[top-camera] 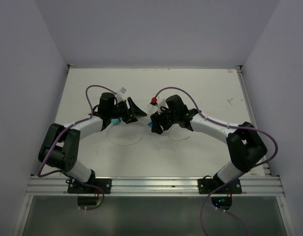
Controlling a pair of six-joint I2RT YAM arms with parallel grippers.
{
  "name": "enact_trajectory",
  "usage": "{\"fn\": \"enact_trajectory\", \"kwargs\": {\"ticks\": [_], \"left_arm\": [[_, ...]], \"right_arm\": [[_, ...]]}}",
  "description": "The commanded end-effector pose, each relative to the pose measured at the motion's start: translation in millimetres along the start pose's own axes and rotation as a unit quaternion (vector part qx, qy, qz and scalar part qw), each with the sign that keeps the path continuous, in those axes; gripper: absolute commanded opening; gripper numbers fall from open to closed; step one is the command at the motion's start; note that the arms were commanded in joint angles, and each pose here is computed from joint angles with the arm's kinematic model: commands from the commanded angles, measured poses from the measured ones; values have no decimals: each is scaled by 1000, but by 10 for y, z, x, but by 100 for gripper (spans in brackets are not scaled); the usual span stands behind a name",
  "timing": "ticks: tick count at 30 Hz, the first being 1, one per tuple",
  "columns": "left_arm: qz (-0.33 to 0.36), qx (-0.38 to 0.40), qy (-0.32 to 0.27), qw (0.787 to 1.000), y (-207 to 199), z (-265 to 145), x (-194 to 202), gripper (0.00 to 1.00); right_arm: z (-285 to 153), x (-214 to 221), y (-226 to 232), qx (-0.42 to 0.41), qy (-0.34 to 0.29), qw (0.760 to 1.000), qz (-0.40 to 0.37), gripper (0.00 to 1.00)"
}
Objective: Pull the plug off the socket
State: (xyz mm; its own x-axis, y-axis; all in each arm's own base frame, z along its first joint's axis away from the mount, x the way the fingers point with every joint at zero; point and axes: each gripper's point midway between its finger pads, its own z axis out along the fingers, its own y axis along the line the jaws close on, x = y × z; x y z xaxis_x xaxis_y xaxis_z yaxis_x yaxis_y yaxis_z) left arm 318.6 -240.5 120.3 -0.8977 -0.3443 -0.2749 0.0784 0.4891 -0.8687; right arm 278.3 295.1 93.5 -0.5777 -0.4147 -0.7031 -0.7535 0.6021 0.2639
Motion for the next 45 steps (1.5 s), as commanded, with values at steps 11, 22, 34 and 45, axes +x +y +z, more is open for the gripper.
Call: {"fn": "enact_trajectory", "kwargs": {"ticks": [11, 22, 34, 45], "left_arm": [[30, 58, -4, 998, -363, -206, -258, 0], [17, 69, 14, 997, -227, -405, -409, 0], [59, -29, -26, 997, 6, -556, -748, 0], [64, -19, -45, 997, -108, -581, -964, 0]], "right_arm": [[14, -67, -41, 7, -8, 998, -55, 6], [-106, 319, -100, 27, 27, 998, -58, 0], [-225, 547, -71, 33, 58, 997, -39, 0], [-468, 532, 92, 48, 36, 998, -7, 0]]}}
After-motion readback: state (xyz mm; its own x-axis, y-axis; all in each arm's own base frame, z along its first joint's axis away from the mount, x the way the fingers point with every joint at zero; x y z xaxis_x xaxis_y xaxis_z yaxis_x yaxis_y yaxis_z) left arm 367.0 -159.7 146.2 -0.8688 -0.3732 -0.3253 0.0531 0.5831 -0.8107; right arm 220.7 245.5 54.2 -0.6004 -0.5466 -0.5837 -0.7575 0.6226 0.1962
